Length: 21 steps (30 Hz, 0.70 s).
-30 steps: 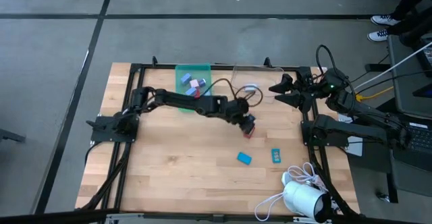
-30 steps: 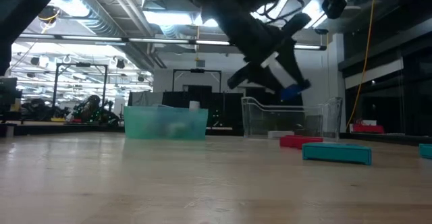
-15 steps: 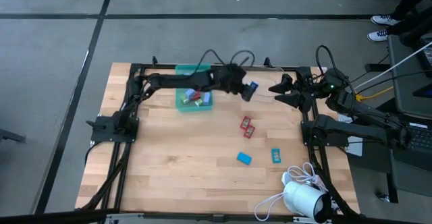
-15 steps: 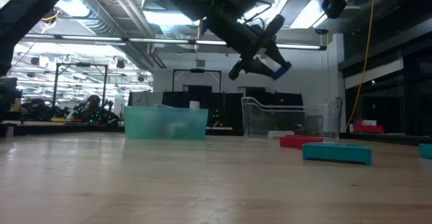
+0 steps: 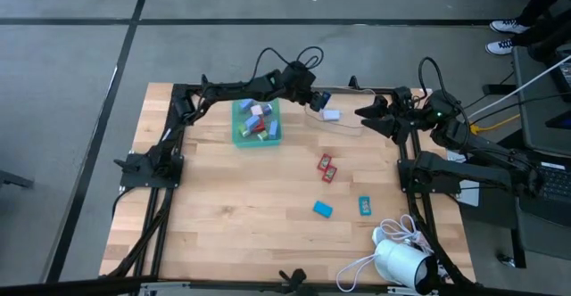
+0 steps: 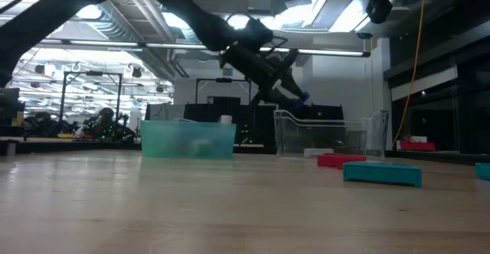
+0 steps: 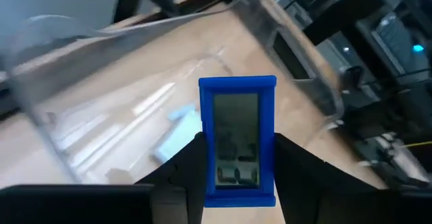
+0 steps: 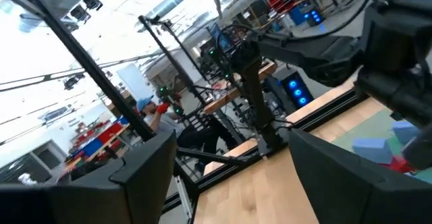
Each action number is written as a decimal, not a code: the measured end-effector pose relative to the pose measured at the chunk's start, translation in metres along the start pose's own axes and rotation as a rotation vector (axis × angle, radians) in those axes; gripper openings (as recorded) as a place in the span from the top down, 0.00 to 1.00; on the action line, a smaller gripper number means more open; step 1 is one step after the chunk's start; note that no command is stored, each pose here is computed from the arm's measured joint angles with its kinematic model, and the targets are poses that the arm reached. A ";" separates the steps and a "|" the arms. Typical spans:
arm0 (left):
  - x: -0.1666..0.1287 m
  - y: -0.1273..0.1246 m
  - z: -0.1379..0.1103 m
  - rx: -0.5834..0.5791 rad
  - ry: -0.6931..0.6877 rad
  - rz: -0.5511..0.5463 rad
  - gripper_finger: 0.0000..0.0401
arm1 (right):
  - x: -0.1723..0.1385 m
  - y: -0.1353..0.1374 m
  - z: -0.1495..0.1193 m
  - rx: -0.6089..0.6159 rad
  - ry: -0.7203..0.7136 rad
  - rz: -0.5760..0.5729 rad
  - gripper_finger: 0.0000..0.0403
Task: Pick & Place Office items
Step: Put the dark blue digital clock into the transparent bin, then put the left light blue digital clock into the transparent bin
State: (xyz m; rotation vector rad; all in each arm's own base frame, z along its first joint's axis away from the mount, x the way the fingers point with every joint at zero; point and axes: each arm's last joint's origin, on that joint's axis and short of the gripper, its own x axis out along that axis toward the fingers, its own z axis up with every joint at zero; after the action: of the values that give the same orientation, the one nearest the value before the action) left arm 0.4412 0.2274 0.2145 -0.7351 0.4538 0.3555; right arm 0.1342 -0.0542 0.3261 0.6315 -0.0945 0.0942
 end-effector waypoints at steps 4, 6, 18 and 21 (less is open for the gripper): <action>0.008 0.005 -0.005 0.032 0.003 0.000 0.53 | 0.000 -0.001 0.001 0.012 -0.022 -0.026 0.27; 0.009 0.003 -0.004 0.046 -0.009 -0.009 0.43 | 0.000 -0.001 0.001 0.016 -0.032 -0.037 0.27; 0.000 -0.032 0.021 0.155 -0.078 -0.120 0.31 | 0.000 0.000 0.002 0.064 -0.039 -0.019 0.27; -0.008 -0.065 0.026 0.290 -0.048 -0.116 0.33 | 0.001 0.004 0.001 0.094 -0.020 0.029 0.27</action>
State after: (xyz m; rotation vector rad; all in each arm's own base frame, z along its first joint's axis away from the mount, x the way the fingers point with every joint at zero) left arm 0.4712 0.1999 0.2717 -0.4675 0.4048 0.1924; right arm 0.1347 -0.0518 0.3296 0.7247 -0.1188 0.1207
